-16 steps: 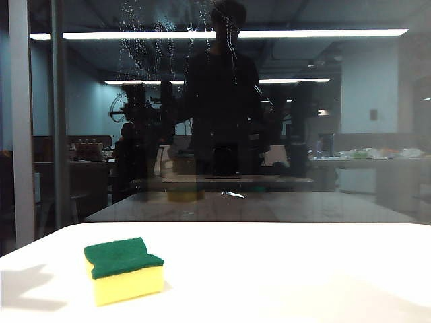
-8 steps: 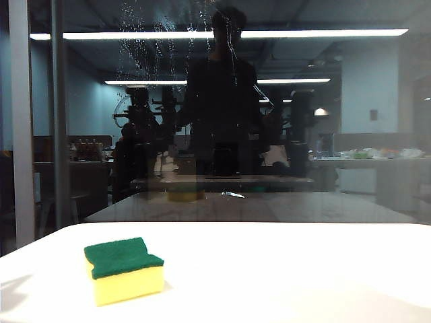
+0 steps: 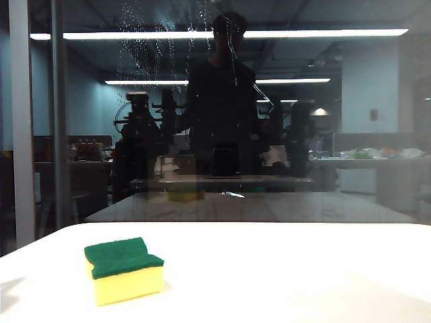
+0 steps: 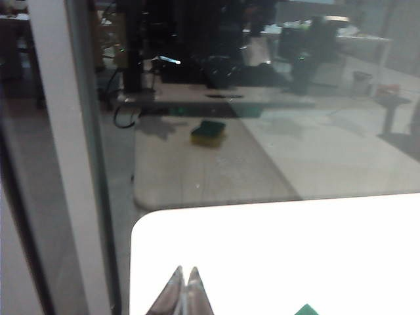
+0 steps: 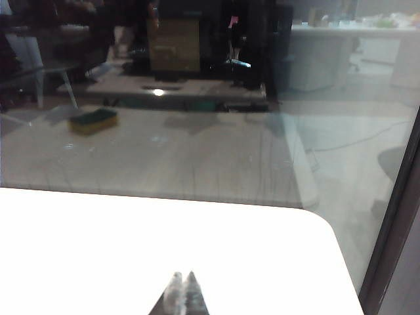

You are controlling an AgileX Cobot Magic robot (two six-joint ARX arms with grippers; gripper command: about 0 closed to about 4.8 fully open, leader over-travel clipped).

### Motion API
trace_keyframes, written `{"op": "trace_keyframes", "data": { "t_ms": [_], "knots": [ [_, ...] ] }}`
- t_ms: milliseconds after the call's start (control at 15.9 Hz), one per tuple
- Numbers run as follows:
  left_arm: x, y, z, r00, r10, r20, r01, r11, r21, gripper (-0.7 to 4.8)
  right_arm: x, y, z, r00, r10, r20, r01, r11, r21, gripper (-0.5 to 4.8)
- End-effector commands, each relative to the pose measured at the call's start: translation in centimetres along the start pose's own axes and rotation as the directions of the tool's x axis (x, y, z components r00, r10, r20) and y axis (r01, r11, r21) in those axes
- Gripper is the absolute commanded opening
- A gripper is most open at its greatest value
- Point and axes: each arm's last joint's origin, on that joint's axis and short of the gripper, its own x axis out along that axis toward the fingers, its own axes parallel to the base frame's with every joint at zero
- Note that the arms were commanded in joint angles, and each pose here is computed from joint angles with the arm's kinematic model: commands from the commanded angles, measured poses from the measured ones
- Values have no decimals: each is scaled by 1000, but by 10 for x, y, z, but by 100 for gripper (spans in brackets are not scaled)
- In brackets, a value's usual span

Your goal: Reach upward to find where there is water on the glass, pick up the sponge from the table, dry the water, and finally place the sponge back on the table.

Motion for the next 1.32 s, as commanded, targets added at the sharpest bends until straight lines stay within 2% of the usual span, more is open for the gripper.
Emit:
{"op": "trace_keyframes", "data": {
  "t_ms": [63,314,691,879,1319],
  "knots": [
    [4,2,-3,999,18,43,-19,1000,13,-6,4,1,-12,999,29,19,-29,999,-21,-5],
    [10,3,-14,994,15,108,-18,999,29,-6,6,2,-18,998,54,23,-52,995,-83,-5],
    [16,5,-31,990,10,143,-15,999,37,-6,6,2,-18,998,53,27,-50,995,-85,-5],
    [19,6,-42,992,11,125,-15,999,34,-6,6,2,-18,998,53,26,-49,990,-131,-5],
    [19,7,-45,996,13,92,-16,999,36,-5,5,2,-18,998,53,27,-49,990,-132,-5]
  ]
}}
